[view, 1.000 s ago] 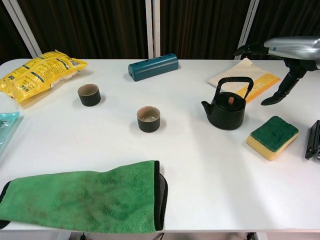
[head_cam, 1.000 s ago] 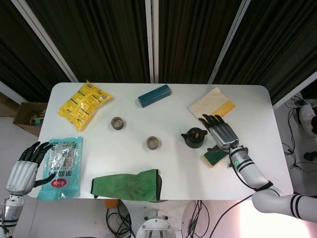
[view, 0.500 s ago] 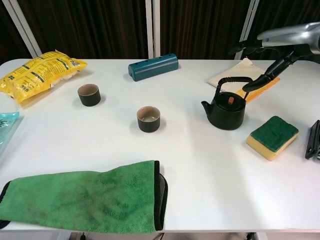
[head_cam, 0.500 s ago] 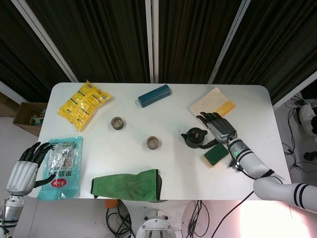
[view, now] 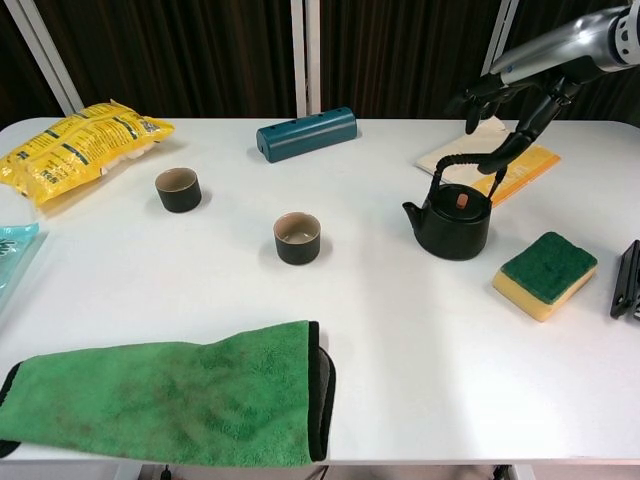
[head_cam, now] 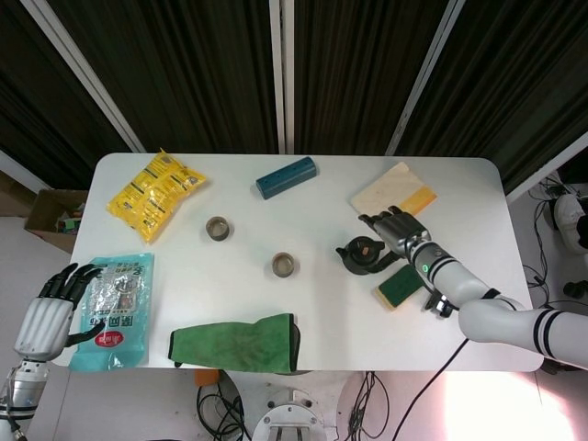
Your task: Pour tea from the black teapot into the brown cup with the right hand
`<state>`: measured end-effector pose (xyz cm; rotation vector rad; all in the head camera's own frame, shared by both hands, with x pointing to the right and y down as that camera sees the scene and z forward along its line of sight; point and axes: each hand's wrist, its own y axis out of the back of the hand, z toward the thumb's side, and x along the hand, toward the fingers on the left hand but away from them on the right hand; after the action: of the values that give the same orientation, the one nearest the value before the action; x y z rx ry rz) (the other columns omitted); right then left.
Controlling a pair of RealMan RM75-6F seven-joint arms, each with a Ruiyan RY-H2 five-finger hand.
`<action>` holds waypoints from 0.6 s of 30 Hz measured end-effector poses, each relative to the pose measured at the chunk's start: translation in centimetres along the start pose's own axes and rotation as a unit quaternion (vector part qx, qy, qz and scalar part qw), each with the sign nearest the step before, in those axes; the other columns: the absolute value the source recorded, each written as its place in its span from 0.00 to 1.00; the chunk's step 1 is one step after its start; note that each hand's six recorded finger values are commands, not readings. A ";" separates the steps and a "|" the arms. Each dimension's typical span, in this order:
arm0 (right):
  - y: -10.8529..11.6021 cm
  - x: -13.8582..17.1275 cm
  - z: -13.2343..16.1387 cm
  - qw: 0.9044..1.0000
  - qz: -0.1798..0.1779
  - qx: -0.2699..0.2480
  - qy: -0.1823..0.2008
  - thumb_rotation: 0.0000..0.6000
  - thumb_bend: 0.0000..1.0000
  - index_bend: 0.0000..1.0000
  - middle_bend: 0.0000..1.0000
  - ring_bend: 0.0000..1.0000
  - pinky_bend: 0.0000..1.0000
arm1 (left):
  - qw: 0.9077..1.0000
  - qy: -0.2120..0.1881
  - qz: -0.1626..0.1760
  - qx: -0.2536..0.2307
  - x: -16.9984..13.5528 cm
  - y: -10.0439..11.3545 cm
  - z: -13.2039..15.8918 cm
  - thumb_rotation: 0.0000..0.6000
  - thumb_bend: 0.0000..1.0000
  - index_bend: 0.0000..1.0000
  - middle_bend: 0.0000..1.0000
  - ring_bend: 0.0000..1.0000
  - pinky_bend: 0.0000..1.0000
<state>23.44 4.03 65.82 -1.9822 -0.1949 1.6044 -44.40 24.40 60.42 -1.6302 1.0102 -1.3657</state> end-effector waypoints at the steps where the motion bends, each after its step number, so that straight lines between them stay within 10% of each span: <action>1: -0.2 -0.2 0.1 1.000 0.002 0.000 -0.003 0.53 0.09 0.06 0.19 0.09 0.06 | 1.000 0.001 0.000 0.000 0.0 0.0 -0.1 1.00 0.09 0.15 0.13 0.09 0.20; 18: -2.0 -2.4 -0.1 1.000 0.000 -0.023 -0.015 0.53 0.12 0.21 0.31 0.19 0.08 | 1.000 0.005 -0.002 -0.005 -0.1 -0.3 -0.7 1.00 0.09 0.16 0.13 0.09 0.20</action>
<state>23.38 4.57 68.93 -1.9920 -0.2458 1.6441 -45.06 24.59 60.71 -1.6356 1.0215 -1.3750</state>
